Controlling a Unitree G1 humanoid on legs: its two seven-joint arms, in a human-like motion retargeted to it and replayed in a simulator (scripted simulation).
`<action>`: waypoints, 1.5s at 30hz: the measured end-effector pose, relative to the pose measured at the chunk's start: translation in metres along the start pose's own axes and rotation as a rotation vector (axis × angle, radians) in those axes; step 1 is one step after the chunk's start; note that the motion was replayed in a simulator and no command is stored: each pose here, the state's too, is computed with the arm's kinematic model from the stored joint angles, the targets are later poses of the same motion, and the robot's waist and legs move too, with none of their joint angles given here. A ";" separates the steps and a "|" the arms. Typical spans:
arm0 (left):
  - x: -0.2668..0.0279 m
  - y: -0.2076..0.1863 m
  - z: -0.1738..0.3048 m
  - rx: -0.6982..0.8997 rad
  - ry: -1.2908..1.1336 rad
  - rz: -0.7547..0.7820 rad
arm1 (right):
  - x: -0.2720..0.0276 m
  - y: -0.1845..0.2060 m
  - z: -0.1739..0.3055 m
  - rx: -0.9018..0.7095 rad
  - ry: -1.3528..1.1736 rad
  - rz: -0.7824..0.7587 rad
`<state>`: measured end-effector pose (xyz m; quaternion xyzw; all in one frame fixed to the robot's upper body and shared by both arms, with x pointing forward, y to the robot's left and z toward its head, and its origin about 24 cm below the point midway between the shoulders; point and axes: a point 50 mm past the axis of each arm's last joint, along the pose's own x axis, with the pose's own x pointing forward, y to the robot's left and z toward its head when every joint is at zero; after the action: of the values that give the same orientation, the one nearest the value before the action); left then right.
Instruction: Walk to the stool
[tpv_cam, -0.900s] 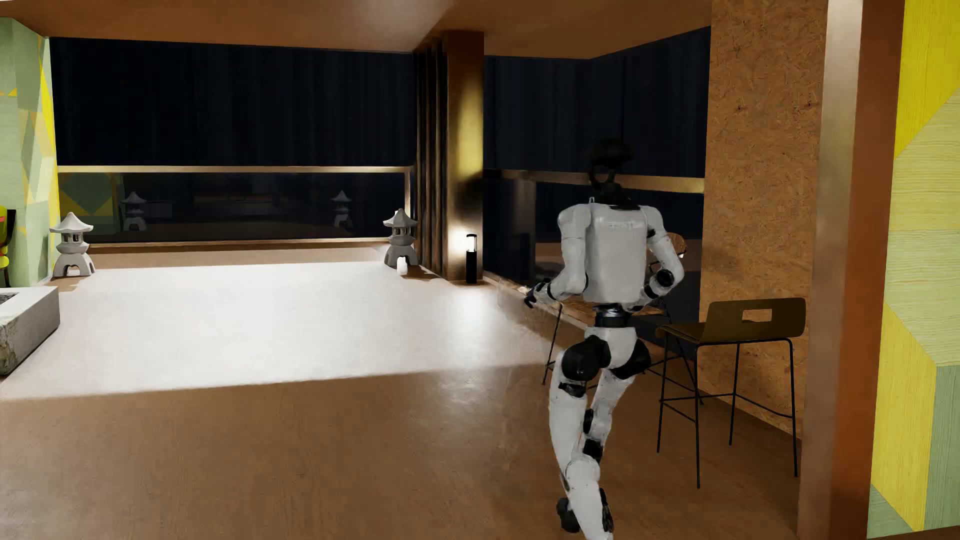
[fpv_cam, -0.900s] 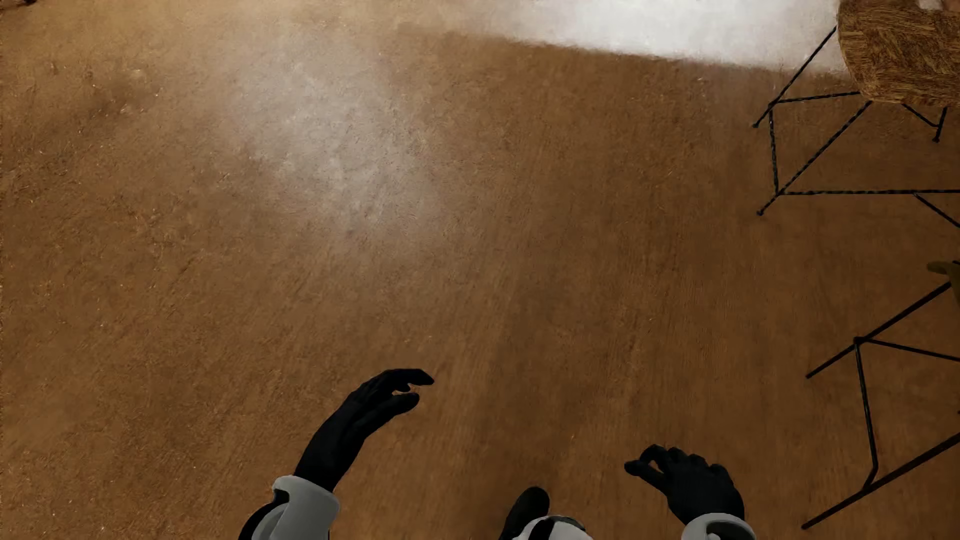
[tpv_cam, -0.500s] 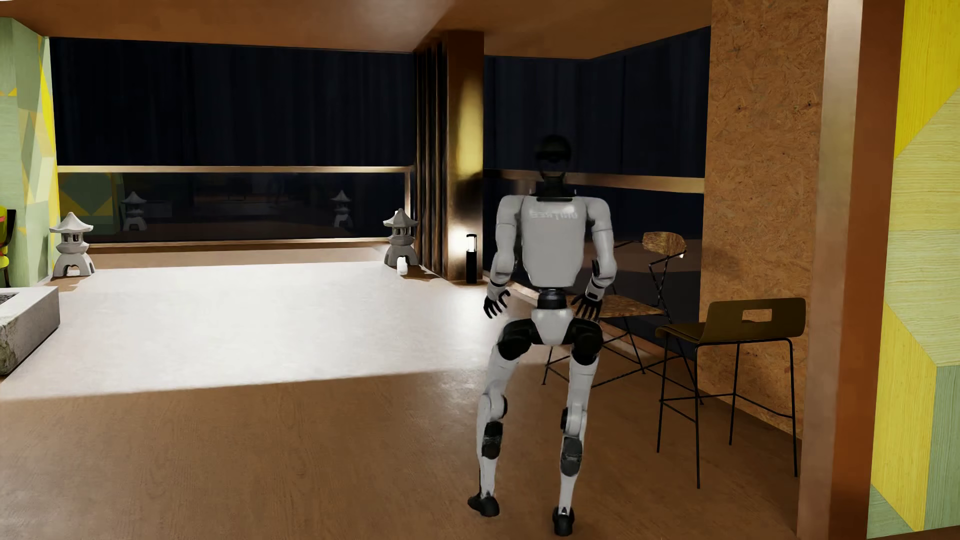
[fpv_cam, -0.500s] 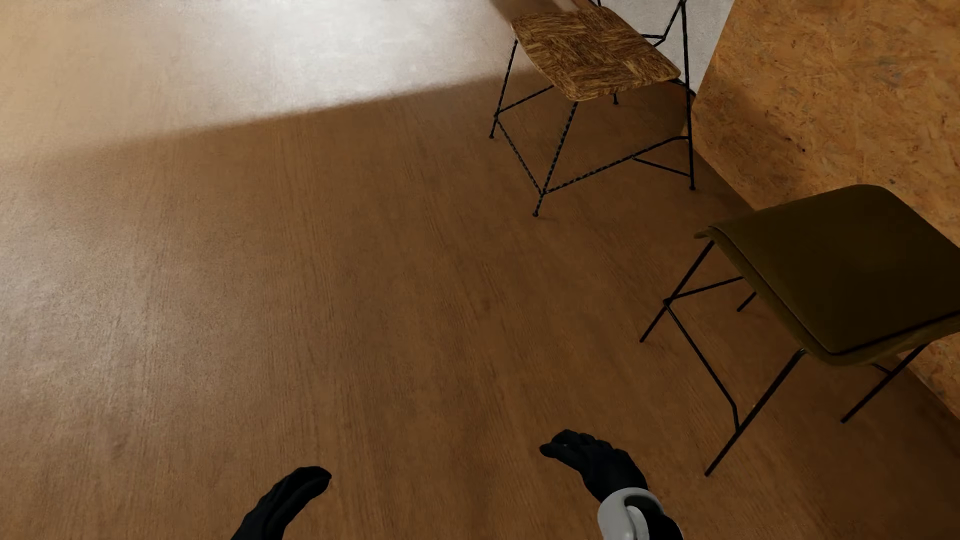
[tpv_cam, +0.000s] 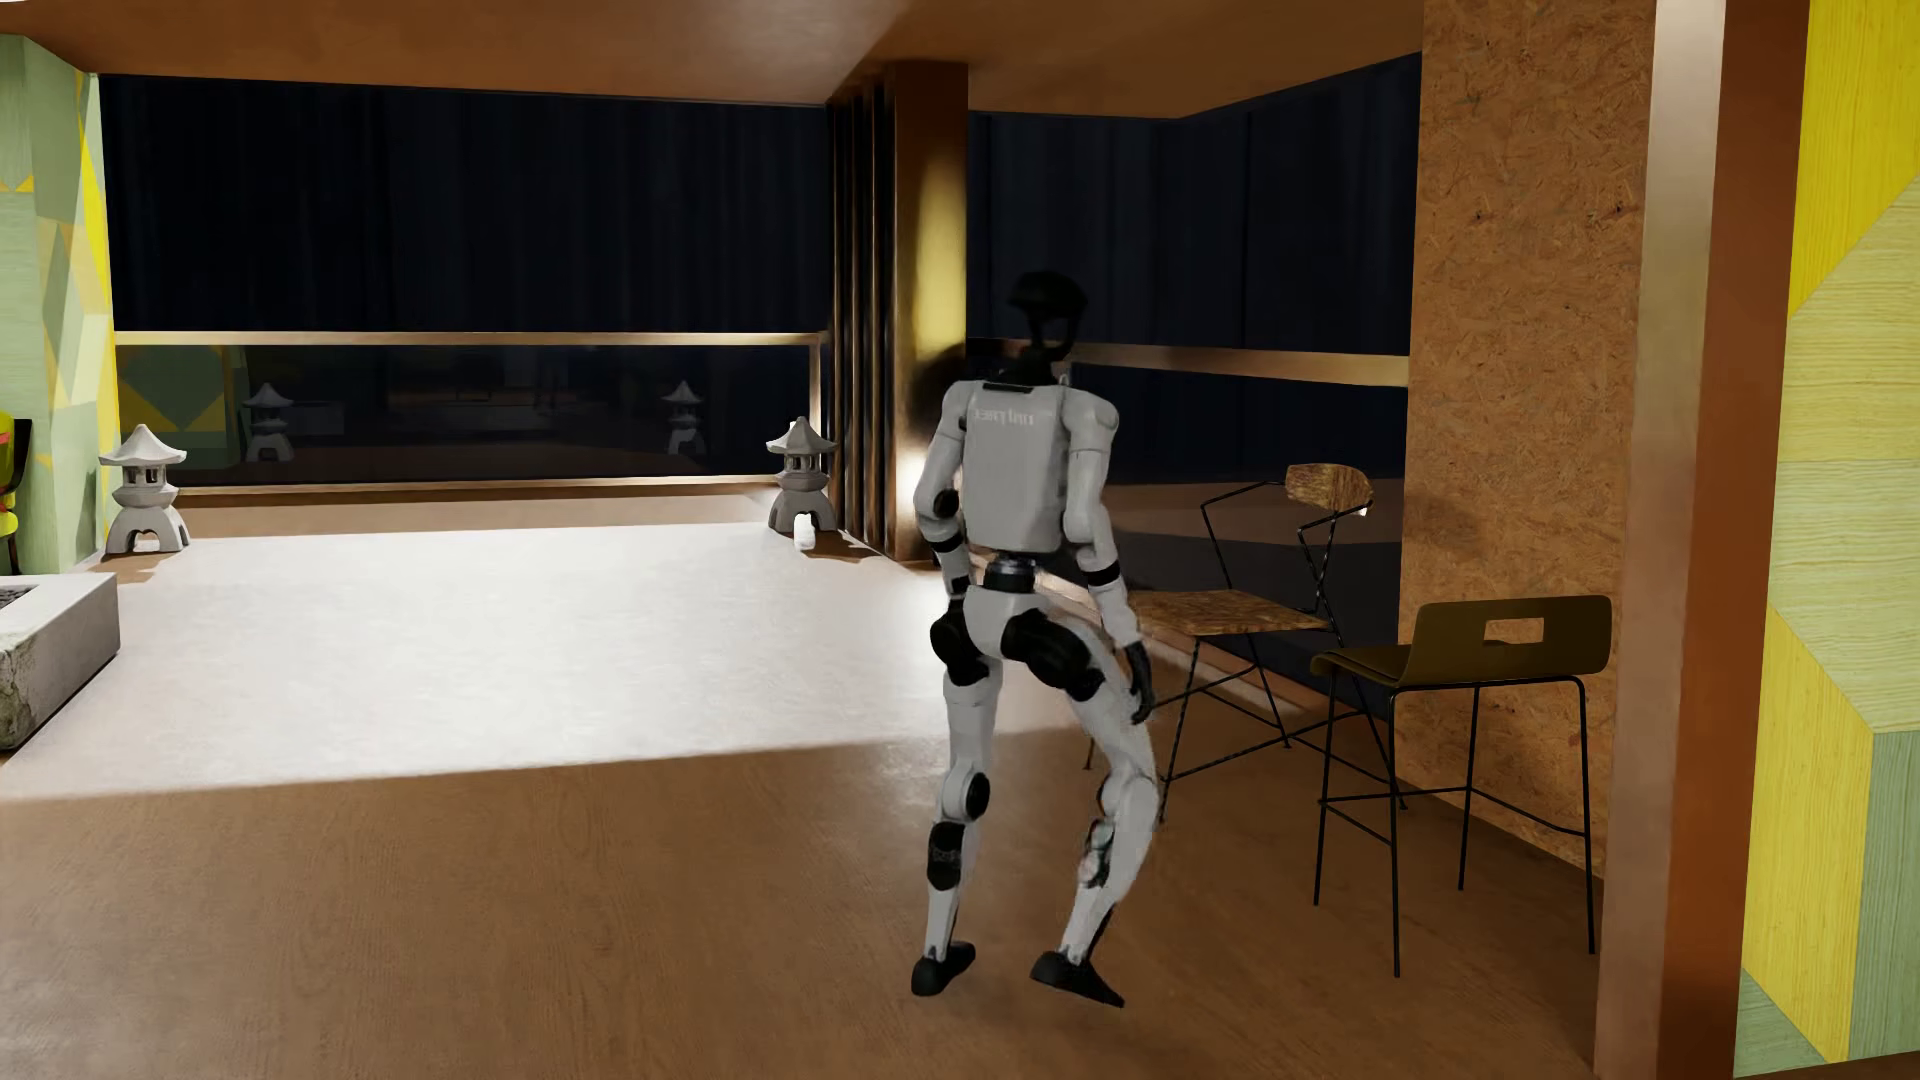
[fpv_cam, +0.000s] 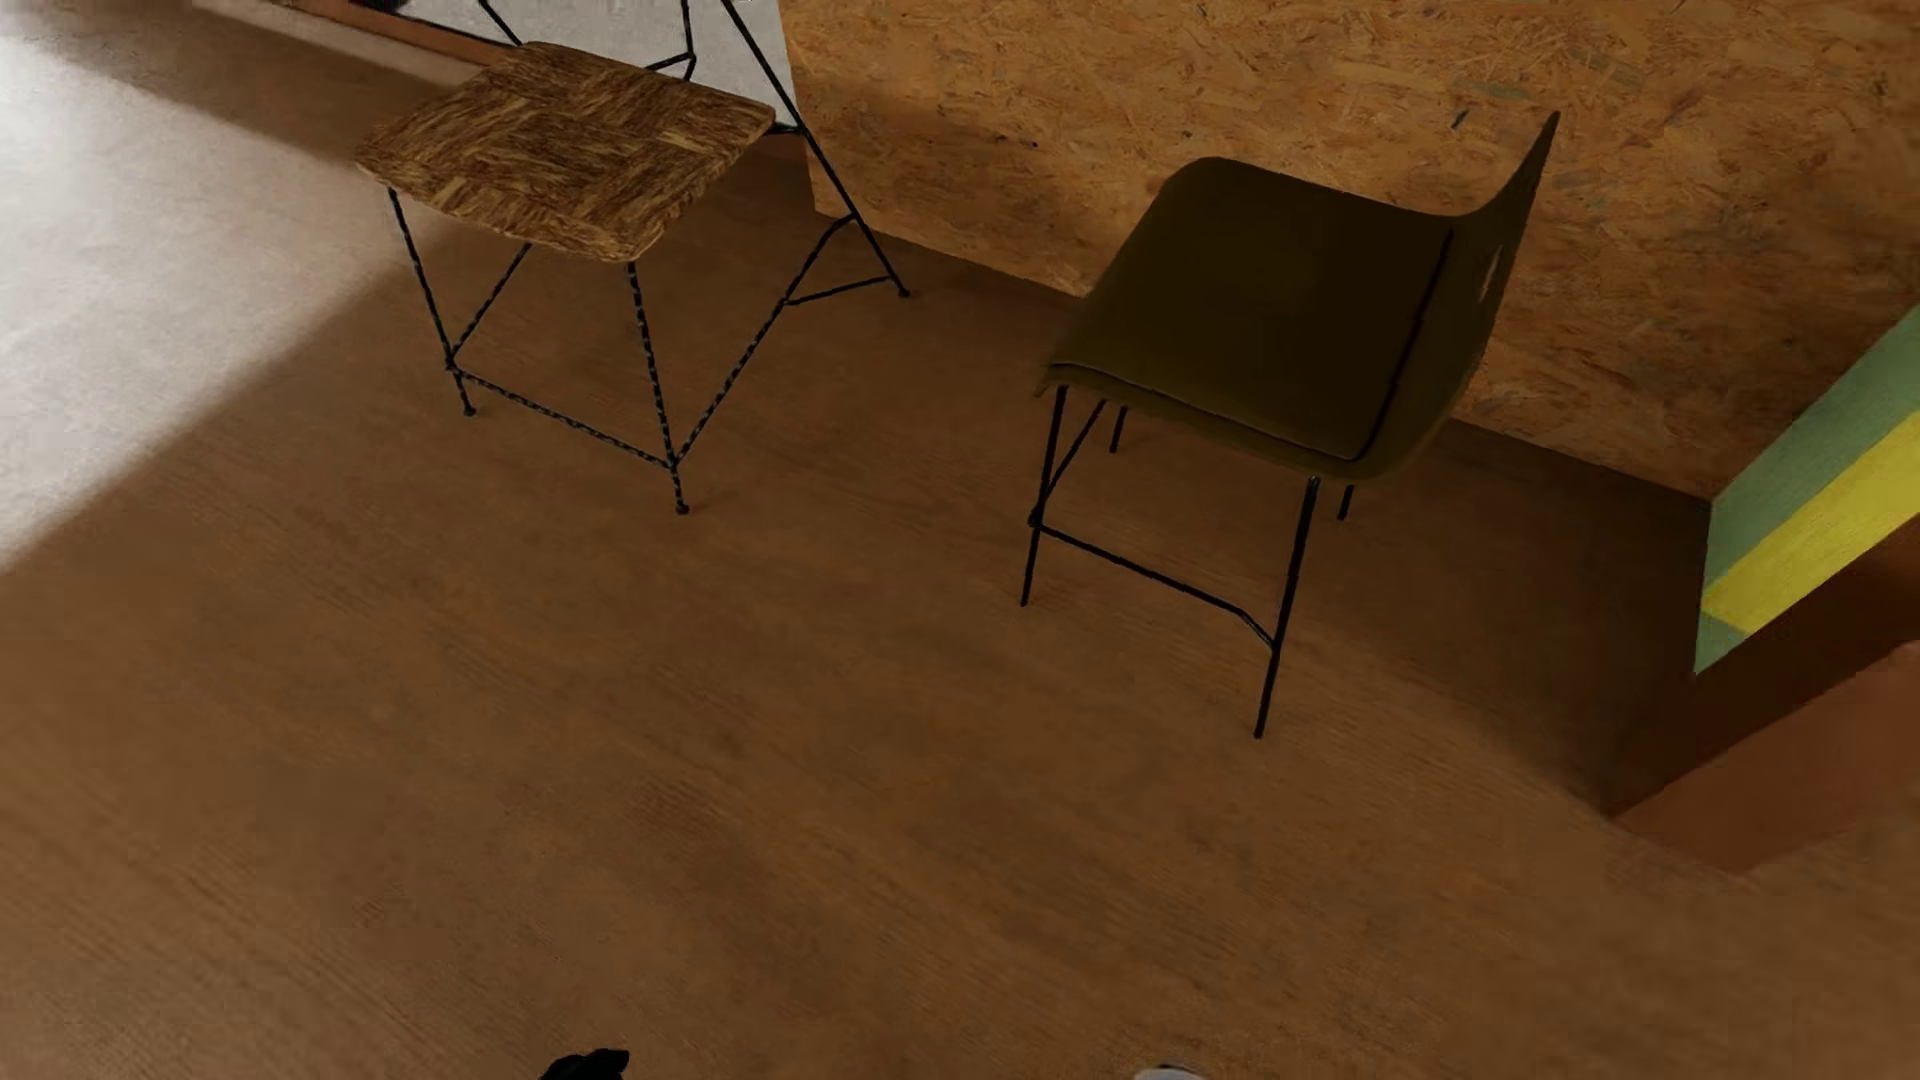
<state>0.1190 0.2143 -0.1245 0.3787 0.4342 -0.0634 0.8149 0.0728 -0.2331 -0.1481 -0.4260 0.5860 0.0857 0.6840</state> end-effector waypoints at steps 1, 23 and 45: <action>0.003 0.001 -0.005 -0.013 0.046 0.001 | -0.001 0.008 -0.003 -0.021 -0.005 0.047; -0.023 -0.024 -0.052 -0.262 0.270 -0.009 | -0.026 -0.051 0.095 -0.053 -0.440 -0.230; 0.000 -0.009 0.000 -0.115 0.096 0.008 | -0.015 -0.014 0.063 -0.225 -0.296 -0.034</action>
<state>0.1150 0.2084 -0.1296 0.3357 0.4741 -0.0169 0.8138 0.1228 -0.1935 -0.1313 -0.4923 0.4584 0.2010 0.7121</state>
